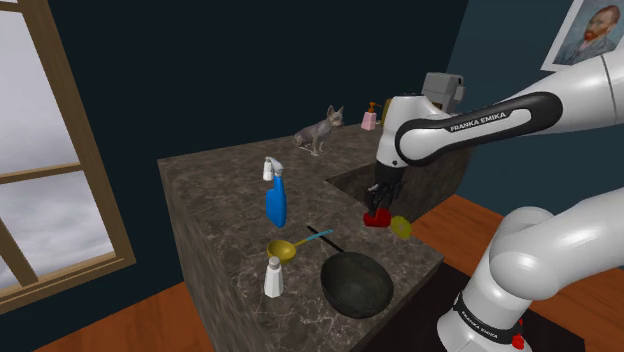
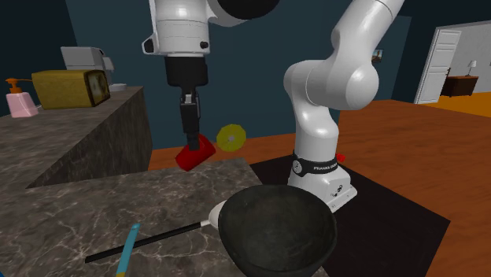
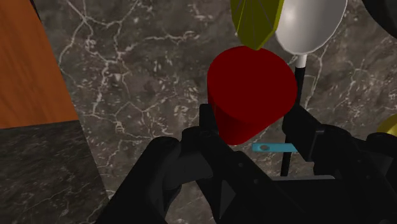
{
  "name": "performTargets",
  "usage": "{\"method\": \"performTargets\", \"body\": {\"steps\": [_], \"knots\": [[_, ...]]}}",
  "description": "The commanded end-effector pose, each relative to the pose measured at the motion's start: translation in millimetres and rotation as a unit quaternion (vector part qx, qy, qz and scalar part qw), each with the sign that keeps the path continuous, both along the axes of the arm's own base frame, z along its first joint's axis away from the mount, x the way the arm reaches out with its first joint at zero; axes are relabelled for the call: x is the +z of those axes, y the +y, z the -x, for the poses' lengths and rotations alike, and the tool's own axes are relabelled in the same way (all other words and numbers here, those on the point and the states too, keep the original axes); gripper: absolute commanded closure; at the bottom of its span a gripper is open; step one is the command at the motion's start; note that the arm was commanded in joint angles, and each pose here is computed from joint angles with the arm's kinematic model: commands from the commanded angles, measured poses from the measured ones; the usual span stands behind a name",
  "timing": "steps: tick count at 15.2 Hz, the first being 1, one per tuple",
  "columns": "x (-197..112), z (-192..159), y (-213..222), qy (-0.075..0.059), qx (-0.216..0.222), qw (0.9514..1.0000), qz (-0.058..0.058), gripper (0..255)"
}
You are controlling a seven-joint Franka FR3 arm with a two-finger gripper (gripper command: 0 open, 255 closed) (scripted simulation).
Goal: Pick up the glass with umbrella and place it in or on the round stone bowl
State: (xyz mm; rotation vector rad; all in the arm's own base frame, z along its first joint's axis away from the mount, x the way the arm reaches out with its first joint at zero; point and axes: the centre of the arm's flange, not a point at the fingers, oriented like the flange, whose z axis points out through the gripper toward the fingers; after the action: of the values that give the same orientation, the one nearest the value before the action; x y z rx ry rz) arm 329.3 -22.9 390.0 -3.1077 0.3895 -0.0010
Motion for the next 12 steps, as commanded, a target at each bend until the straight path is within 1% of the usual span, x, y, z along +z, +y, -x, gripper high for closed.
{"method": "performTargets", "body": {"steps": [1,12], "knots": [[12,0,1,0.0,0.0,1.0,0.0,255],[70,0,1,0.0,0.0,1.0,0.0,255]]}}
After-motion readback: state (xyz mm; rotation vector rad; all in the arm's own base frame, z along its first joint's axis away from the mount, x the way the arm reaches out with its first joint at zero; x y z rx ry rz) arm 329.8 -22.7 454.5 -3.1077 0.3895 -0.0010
